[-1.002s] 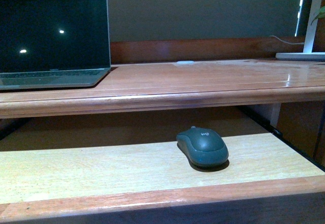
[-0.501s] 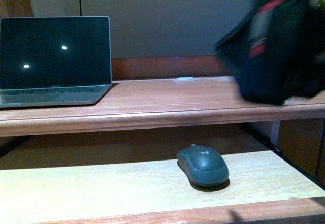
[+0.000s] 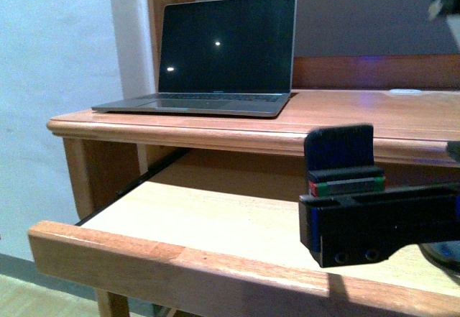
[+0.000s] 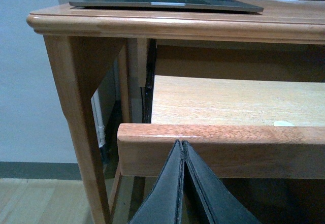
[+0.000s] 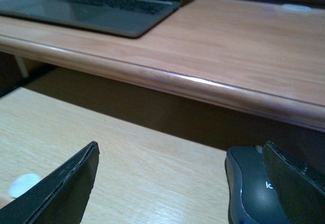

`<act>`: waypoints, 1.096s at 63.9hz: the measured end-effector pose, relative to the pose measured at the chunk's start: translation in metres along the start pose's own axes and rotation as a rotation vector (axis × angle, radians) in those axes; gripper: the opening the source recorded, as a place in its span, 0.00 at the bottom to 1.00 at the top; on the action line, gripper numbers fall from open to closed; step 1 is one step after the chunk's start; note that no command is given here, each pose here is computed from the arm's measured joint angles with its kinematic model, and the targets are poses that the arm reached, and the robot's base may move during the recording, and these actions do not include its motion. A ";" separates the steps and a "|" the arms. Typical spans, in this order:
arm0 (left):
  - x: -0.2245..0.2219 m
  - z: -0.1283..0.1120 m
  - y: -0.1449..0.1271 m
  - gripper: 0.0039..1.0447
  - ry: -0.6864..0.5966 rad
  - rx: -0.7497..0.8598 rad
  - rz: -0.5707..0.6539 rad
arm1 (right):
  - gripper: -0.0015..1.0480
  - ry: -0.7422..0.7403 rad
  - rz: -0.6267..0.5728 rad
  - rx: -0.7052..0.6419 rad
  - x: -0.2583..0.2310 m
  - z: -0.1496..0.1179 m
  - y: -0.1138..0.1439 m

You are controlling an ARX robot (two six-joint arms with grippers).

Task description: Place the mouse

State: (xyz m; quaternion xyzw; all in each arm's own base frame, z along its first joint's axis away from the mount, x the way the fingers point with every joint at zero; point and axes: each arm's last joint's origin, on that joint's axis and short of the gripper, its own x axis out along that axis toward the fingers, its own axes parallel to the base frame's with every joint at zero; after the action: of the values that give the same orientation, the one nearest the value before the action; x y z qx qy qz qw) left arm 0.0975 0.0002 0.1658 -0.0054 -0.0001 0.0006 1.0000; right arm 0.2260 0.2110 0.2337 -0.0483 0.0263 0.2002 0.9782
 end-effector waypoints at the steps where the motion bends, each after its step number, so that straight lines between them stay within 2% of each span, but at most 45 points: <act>1: 0.000 0.000 0.000 0.02 0.000 0.000 0.000 | 0.93 0.008 -0.012 -0.008 0.003 -0.002 0.000; 9: 0.000 0.000 0.000 0.02 0.000 0.000 0.000 | 0.93 0.050 -0.103 -0.034 0.022 -0.013 -0.002; 19: 0.000 0.000 0.000 0.02 -0.002 0.000 0.000 | 0.93 0.099 -0.124 -0.064 0.032 -0.026 -0.001; 45: 0.000 0.000 0.000 0.02 -0.002 0.000 0.000 | 0.93 0.141 -0.237 -0.085 0.048 -0.025 -0.009; 70: 0.000 0.000 0.000 0.02 -0.002 0.000 0.000 | 0.93 0.343 -0.326 -0.107 0.070 -0.027 -0.037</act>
State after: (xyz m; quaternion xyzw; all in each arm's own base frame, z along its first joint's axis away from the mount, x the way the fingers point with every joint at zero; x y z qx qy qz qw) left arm 0.0974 0.0002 0.1660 -0.0052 -0.0012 0.0006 1.0000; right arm 0.3040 0.2015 0.2052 -0.1369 0.1735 0.0298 0.9748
